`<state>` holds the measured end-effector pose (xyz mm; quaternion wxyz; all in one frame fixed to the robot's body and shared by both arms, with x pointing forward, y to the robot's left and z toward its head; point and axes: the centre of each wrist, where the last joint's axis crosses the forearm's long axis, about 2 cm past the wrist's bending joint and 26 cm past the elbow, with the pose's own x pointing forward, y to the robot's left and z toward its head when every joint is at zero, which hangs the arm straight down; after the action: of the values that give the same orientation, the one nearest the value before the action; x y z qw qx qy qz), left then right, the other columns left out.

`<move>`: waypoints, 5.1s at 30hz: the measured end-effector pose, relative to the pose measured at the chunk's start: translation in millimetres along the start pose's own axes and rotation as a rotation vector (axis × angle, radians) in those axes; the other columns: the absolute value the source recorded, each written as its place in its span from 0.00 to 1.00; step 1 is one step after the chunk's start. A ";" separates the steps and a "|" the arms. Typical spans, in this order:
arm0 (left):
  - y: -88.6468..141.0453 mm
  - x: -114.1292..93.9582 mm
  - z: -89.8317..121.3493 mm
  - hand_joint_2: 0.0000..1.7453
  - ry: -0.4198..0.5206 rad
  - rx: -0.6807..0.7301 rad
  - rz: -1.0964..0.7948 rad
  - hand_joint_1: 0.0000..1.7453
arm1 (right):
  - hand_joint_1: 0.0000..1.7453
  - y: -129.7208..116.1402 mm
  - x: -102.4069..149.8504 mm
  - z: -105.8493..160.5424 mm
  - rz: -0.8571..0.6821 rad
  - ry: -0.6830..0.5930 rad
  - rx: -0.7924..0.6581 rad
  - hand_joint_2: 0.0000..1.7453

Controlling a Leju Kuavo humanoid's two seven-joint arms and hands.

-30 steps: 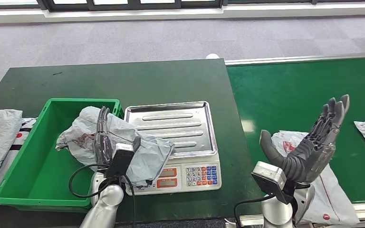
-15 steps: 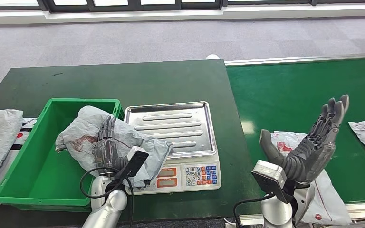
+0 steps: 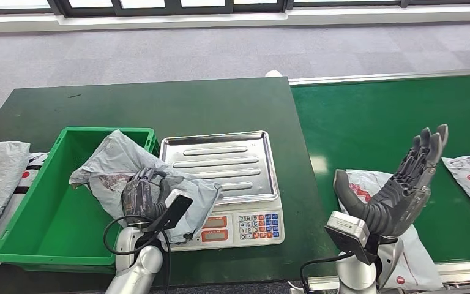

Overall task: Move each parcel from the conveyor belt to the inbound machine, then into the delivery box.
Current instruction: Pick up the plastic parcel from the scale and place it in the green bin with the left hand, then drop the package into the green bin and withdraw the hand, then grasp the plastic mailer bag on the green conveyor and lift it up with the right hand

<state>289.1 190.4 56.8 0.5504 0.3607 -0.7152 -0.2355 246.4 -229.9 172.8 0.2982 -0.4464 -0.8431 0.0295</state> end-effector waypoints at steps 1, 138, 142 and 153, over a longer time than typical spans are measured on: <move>0.4 0.0 0.1 1.00 0.001 0.002 -0.001 1.00 | 0.00 0.3 -0.1 0.4 -0.001 0.000 0.001 1.00; 109.0 143.0 40.6 1.00 -0.726 0.249 1.067 0.00 | 0.00 -53.0 -127.4 133.7 0.847 0.822 0.439 1.00; 108.6 143.3 41.1 1.00 -0.724 0.252 1.063 0.00 | 0.00 -51.7 -127.5 135.1 0.842 0.827 0.445 1.00; 91.2 148.3 60.9 1.00 -0.695 0.228 1.016 0.00 | 0.00 -9.2 -130.6 169.7 0.624 0.985 0.764 1.00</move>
<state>187.6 129.1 198.1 0.2868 -0.0655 -0.9553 0.0298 205.1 -299.3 -25.7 0.7597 -0.4930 -0.3725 0.2025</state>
